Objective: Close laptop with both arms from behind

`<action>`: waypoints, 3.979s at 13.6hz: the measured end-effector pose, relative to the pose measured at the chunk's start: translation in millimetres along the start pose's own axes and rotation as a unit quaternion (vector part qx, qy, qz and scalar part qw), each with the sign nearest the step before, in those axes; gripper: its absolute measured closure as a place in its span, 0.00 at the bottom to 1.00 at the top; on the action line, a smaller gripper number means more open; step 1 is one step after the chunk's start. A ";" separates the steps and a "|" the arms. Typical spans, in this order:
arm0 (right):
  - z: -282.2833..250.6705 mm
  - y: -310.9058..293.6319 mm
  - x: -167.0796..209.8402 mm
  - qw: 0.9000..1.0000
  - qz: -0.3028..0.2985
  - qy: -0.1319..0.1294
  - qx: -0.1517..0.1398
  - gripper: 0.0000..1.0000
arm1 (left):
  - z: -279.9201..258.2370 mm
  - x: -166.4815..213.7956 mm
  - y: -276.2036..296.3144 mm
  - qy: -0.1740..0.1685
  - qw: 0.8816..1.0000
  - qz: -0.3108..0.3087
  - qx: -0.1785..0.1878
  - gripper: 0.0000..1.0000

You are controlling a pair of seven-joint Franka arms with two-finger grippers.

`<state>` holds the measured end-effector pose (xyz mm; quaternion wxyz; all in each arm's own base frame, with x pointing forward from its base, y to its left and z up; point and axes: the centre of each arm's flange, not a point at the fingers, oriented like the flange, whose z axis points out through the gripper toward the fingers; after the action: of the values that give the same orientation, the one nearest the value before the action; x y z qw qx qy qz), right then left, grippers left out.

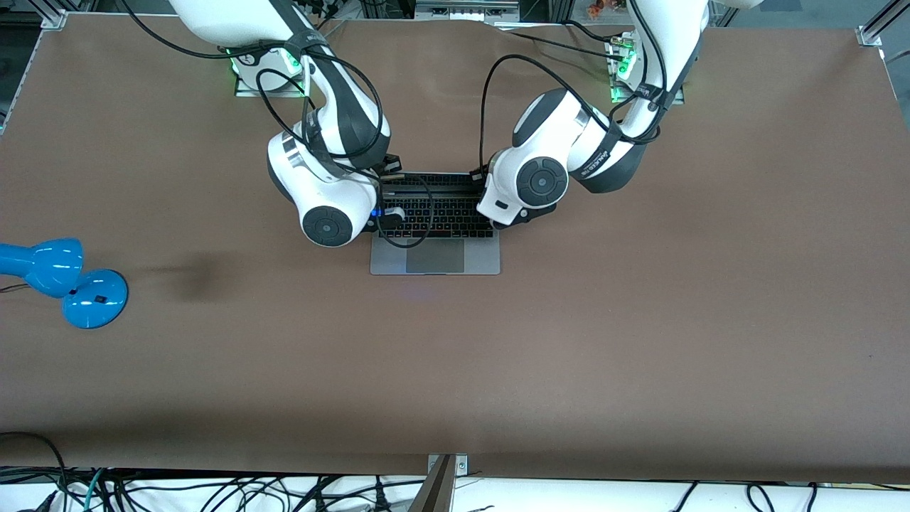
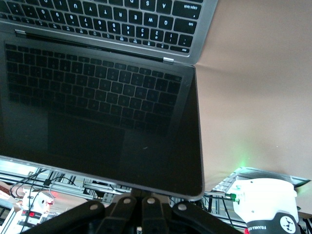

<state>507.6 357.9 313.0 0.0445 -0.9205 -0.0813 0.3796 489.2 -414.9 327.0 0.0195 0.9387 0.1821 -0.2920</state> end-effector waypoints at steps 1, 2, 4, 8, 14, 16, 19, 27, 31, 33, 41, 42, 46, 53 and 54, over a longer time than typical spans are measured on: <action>-0.8 1.5 1.2 1.000 0.002 0.002 0.001 0.99 | -1.0 2.0 0.2 0.001 1.000 -0.001 -0.001 0.99; -2.2 3.3 2.8 1.000 0.003 0.006 0.003 0.99 | -1.7 4.3 0.8 0.001 1.000 -0.001 -0.002 0.99; -4.7 5.9 5.7 1.000 0.006 0.015 0.006 0.99 | -3.0 10.4 2.1 0.002 1.000 -0.004 -0.004 0.99; -11.8 9.4 11.9 0.999 0.010 0.039 0.014 0.99 | -5.4 24.8 4.7 0.004 1.000 -0.010 -0.009 0.99; -32.1 9.9 22.0 0.996 0.010 0.086 0.011 0.99 | -0.7 47.8 7.2 0.009 1.000 -0.021 -0.018 0.99; -33.6 8.8 29.1 0.996 0.009 0.090 0.011 0.99 | -0.1 52.9 8.0 0.013 0.999 -0.024 -0.023 0.99; -34.7 14.6 40.5 0.996 0.012 0.091 0.013 0.99 | 3.5 62.6 9.2 0.018 0.999 -0.029 -0.030 0.99; -41.2 32.6 59.7 0.994 0.001 0.103 0.022 0.99 | 37.0 87.5 16.4 0.020 0.998 -0.039 -0.034 0.99; -36.9 39.1 78.9 0.992 -0.007 0.121 0.026 0.99 | 44.4 97.0 19.2 0.029 0.998 -0.043 -0.045 0.99; -31.2 48.9 92.2 0.992 -0.010 0.125 0.029 0.99 | 48.3 102.2 19.9 0.032 0.997 -0.046 -0.049 0.99; -13.8 62.8 127.8 0.988 -0.011 0.153 0.020 0.99 | 65.9 117.5 22.4 0.039 0.996 -0.052 -0.056 0.99; -12.4 63.4 130.5 0.987 -0.010 0.156 0.021 0.99 | 68.2 118.6 23.0 0.040 0.996 -0.053 -0.057 0.99; -4.5 66.0 142.3 0.986 -0.007 0.165 0.022 0.99 | 78.9 124.5 25.4 0.044 0.996 -0.054 -0.059 0.99; 14.1 72.0 167.0 0.983 -0.001 0.184 0.023 0.99 | 91.4 131.3 26.6 0.055 0.996 -0.051 -0.052 0.99; 13.6 71.9 166.9 0.983 -0.001 0.184 0.023 0.99 | 91.4 131.3 26.6 0.055 0.996 -0.051 -0.052 0.99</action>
<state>622.9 318.2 177.6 0.0805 -0.9733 -0.0640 0.2051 549.3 -409.4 176.5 0.0433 0.9406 0.2455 -0.2305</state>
